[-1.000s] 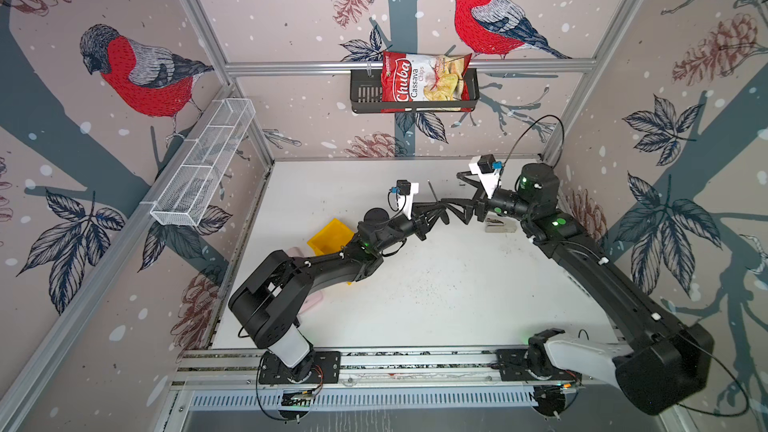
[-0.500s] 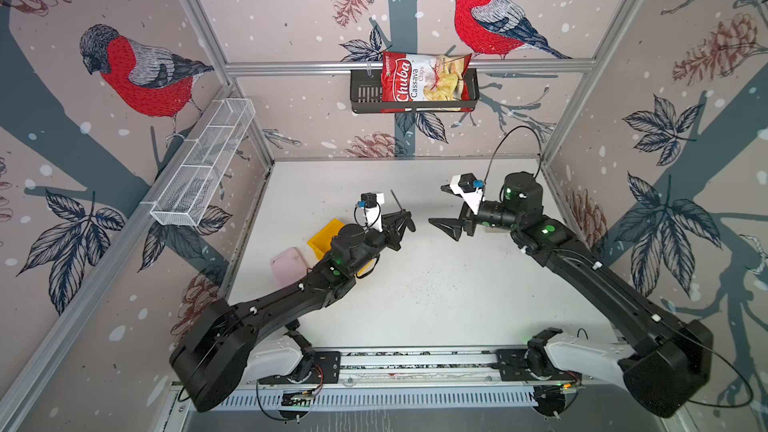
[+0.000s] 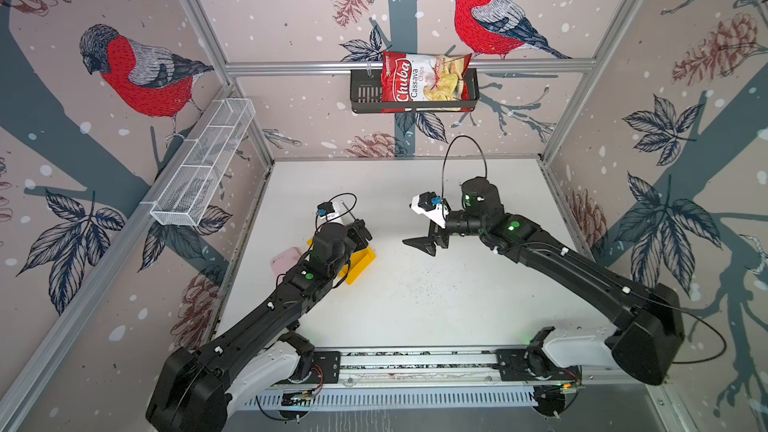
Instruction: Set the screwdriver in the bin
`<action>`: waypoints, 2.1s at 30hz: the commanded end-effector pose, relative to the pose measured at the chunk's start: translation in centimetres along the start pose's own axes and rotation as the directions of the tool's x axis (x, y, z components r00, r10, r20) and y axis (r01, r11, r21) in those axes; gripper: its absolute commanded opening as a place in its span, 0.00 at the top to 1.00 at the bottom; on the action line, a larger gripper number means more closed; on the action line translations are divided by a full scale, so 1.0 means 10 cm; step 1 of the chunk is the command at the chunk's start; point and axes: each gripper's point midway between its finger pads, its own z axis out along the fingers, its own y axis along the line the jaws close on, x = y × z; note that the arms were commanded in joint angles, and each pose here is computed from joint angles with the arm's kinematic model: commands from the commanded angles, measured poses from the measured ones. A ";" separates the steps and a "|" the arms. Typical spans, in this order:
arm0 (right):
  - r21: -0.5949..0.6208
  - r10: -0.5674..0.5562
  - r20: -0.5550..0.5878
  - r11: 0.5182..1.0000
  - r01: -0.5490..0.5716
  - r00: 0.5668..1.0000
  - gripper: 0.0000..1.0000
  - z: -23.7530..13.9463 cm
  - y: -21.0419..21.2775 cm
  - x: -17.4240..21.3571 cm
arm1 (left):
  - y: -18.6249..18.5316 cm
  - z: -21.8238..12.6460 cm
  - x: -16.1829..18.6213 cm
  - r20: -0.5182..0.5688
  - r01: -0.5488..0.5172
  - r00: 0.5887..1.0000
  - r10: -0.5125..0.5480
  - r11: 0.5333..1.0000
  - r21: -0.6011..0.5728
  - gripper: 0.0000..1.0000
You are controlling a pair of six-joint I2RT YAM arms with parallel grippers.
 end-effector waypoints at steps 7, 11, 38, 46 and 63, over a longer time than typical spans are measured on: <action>-0.032 -0.046 -0.023 0.998 0.045 0.999 0.00 0.18 0.12 -0.01 | 0.65 0.11 0.28 -0.142 0.179 0.962 -0.233 0.931 -0.318 1.00; -0.032 -0.045 -0.035 0.998 0.044 0.998 0.00 0.20 0.14 0.01 | 0.77 0.15 0.35 -0.144 0.231 0.939 -0.312 0.883 -0.408 1.00; -0.047 -0.053 -0.144 0.998 0.046 0.988 0.00 0.19 0.19 0.32 | 1.33 0.60 0.86 -0.284 0.193 0.832 -0.476 0.729 -0.657 1.00; -0.038 -0.043 -0.150 0.999 0.038 0.988 0.00 0.18 0.16 0.36 | 1.35 0.63 0.87 -0.286 0.187 0.831 -0.477 0.724 -0.663 0.97; 0.078 0.027 -0.160 0.997 -0.014 0.987 0.00 -0.03 -0.10 0.47 | 1.13 0.44 0.39 -0.204 0.204 0.886 -0.417 0.745 -0.635 0.46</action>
